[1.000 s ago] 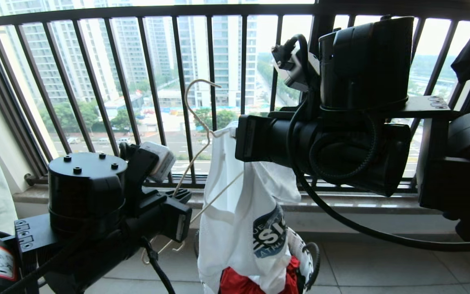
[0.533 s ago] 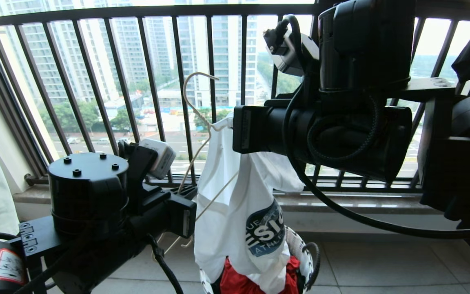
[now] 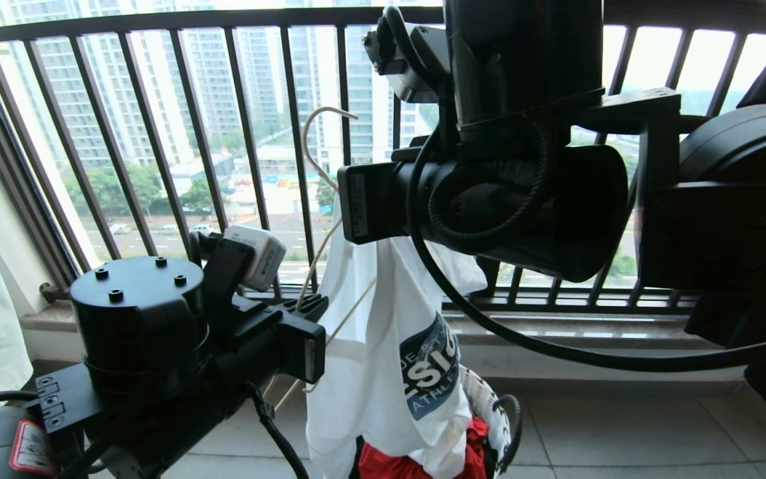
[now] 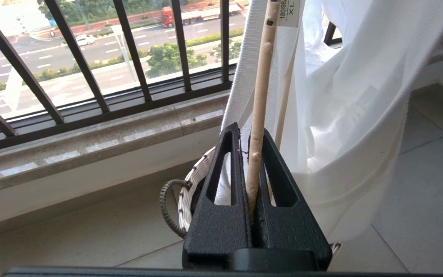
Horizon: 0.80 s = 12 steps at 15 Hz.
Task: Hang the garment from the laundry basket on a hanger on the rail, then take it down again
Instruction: Hang the clothes on the clothes rack
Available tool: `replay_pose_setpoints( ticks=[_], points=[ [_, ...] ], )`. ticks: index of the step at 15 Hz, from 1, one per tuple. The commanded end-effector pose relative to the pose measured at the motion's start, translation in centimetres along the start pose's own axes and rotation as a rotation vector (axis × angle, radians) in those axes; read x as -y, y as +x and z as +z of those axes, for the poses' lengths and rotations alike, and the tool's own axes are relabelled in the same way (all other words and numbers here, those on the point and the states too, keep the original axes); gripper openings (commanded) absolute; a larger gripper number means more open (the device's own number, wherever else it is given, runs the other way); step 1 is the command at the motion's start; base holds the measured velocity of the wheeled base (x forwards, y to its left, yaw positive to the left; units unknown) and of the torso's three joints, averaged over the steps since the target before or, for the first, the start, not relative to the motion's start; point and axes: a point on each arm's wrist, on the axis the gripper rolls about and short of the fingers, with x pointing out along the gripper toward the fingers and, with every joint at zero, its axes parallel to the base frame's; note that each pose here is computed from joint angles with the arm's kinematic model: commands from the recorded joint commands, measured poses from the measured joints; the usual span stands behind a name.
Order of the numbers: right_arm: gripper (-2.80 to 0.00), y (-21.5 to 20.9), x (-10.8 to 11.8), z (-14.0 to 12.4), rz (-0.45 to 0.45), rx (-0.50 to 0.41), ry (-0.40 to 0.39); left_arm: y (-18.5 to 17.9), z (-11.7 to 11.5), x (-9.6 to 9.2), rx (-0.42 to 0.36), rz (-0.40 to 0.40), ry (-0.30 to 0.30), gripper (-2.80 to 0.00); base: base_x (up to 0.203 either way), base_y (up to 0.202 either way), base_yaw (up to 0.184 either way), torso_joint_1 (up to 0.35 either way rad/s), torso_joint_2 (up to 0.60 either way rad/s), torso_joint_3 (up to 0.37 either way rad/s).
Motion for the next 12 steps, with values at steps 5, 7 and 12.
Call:
replay_pose_setpoints(
  ticks=[5,7,12],
  points=[
    [-2.8,0.3,-2.1,-0.8,0.001,-0.02,-0.051,0.0,0.0,0.0,0.003,-0.001,-0.002,-2.8,0.0,0.0,0.0,0.0,0.0,0.0],
    [-2.8,0.1,-2.6,-1.1,0.011,-0.027,-0.058,0.1,0.0,0.0,0.014,-0.001,-0.009,-2.8,0.0,0.0,0.0,0.0,0.0,0.0],
    [-2.8,0.1,-3.1,-1.4,0.002,-0.038,-0.069,0.4,0.3,0.1,0.066,-0.004,-0.027,-2.8,0.0,0.0,0.0,0.0,0.0,0.0]
  ],
)
